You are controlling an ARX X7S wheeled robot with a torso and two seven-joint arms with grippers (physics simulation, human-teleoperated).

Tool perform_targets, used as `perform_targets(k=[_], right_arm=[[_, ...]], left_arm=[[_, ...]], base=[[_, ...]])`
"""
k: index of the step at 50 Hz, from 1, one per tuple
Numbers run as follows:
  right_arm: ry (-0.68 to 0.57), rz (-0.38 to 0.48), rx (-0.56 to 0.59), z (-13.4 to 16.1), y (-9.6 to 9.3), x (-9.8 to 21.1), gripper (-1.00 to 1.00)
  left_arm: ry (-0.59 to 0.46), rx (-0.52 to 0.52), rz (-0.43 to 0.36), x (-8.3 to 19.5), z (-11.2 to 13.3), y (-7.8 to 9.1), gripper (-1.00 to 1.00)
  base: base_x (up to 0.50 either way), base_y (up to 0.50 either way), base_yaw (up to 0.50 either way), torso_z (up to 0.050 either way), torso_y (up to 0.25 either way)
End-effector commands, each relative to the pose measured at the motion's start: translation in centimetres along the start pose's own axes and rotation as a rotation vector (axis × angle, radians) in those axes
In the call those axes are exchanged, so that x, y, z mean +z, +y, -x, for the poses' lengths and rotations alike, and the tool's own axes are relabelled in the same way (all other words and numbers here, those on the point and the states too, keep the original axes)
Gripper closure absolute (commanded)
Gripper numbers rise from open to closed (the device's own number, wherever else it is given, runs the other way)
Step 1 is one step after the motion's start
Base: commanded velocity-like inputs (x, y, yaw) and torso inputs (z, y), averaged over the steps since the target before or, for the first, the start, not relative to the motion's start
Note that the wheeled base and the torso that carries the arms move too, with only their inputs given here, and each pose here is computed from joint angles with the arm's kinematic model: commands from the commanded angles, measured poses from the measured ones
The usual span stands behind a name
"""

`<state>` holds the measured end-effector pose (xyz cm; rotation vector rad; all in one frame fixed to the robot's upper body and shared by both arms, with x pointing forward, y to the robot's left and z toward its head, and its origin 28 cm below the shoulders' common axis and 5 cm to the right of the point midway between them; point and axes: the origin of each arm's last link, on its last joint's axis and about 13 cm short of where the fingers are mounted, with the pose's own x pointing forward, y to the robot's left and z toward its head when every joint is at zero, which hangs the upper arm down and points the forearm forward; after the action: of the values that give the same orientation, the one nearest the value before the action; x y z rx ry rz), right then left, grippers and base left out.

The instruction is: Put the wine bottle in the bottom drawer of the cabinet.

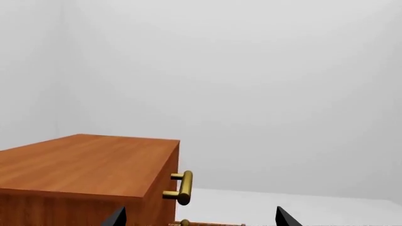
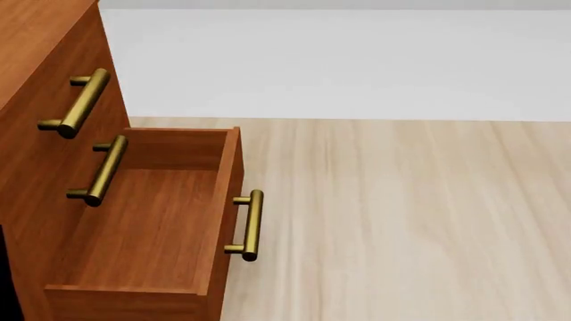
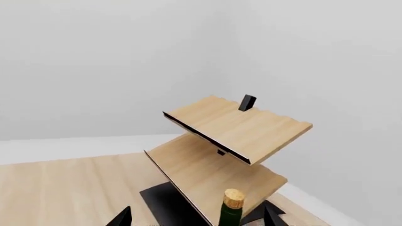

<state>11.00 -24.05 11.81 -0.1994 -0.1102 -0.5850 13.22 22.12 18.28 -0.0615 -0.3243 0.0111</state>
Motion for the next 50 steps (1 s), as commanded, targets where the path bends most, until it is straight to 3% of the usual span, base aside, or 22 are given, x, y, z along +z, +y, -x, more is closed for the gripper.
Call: perform_targets(k=[1, 28, 50], right_arm=[[0.014, -0.003, -0.015, -0.4, -0.2, -0.3, -1.00], [0.071, -0.003, -0.055, -1.2, -0.7, -2.3, -1.00], [0.145, -0.063, -0.051, -2.8, -0.9, -2.5, -1.00]], left_arm=[[0.005, 0.002, -0.002, -0.2, 0.0, 0.0, -1.00], [0.013, 0.002, -0.002, -0.4, -0.1, 0.0, -1.00], [0.011, 0.009, -0.005, -0.5, -0.2, 0.0, -1.00]], base=[[0.00, 0.00, 0.00, 0.000, 0.000], [0.00, 0.00, 0.00, 0.000, 0.000], [0.00, 0.00, 0.00, 0.000, 0.000]])
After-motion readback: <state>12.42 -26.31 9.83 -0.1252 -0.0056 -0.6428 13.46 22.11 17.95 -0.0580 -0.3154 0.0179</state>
